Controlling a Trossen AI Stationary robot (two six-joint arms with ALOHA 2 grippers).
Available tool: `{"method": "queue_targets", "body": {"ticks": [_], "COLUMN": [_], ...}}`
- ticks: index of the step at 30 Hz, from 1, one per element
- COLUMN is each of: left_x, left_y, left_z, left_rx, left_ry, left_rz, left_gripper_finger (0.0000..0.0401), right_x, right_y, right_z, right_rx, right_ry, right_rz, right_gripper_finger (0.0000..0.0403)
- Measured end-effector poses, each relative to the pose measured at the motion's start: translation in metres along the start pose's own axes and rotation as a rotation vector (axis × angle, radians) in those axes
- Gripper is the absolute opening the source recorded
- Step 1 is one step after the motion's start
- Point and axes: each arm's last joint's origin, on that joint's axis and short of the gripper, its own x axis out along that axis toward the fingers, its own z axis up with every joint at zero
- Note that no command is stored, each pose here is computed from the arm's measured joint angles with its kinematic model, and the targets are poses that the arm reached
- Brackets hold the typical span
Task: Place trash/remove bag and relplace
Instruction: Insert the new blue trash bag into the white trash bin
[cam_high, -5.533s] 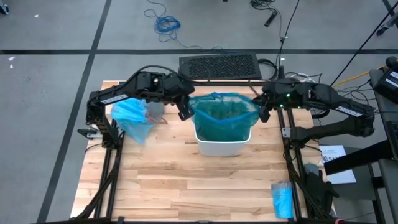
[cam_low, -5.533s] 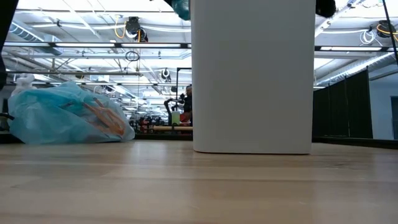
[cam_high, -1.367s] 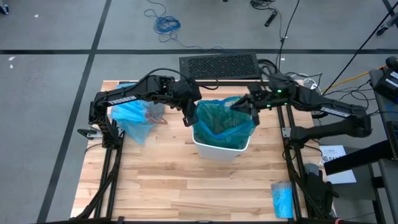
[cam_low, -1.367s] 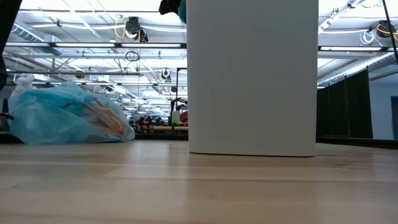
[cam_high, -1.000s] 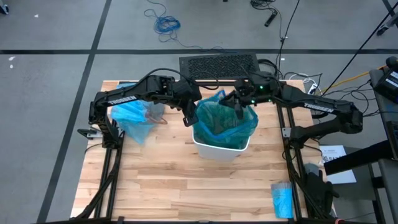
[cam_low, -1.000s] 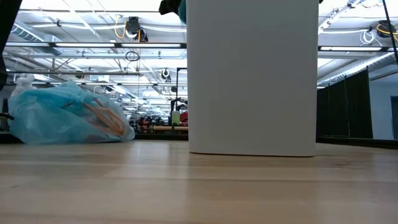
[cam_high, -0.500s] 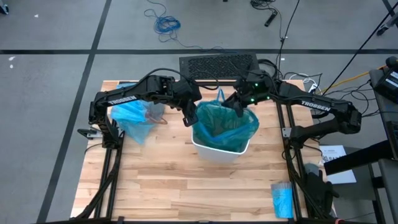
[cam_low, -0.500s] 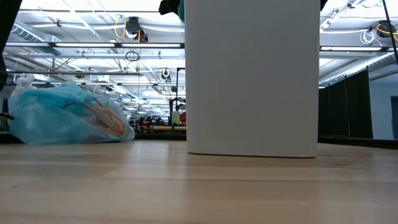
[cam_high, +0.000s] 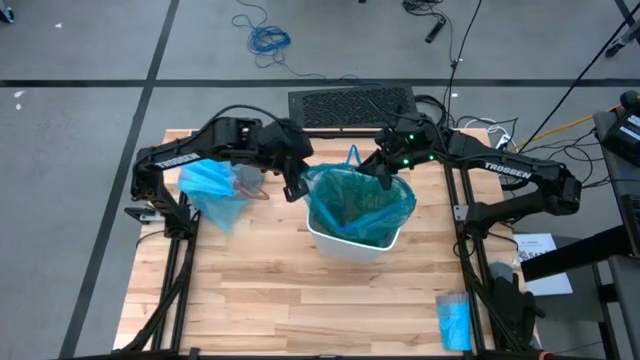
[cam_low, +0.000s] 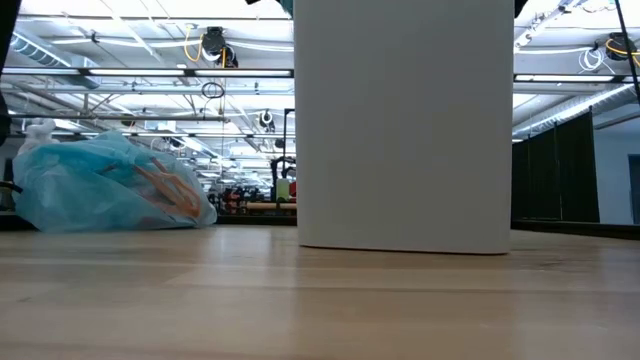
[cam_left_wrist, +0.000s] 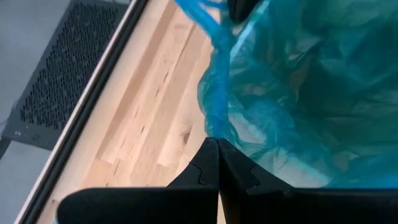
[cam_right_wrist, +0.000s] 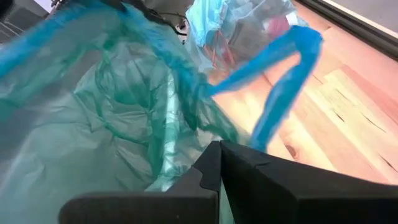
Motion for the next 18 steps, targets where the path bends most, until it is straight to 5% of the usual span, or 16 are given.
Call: {"method": "queue_targets", "body": {"ticks": [12, 18], "left_x": [-0.028, -0.001], "left_y": [0.009, 0.001], "left_z": [-0.006, -0.002], "left_rx": [-0.014, -0.005], "left_ry": [-0.071, 0.006], "left_rz": [0.109, -0.029], "left_gripper_finger": [0.0018, 0.0041], "right_x": [0.000, 0.000], "right_y": [0.000, 0.001], "right_z": [0.000, 0.001], "right_rx": [-0.001, -0.007], "right_ry": [0.000, -0.012], "right_rz": [0.000, 0.004], "right_gripper_finger": [0.0000, 0.0000]}}
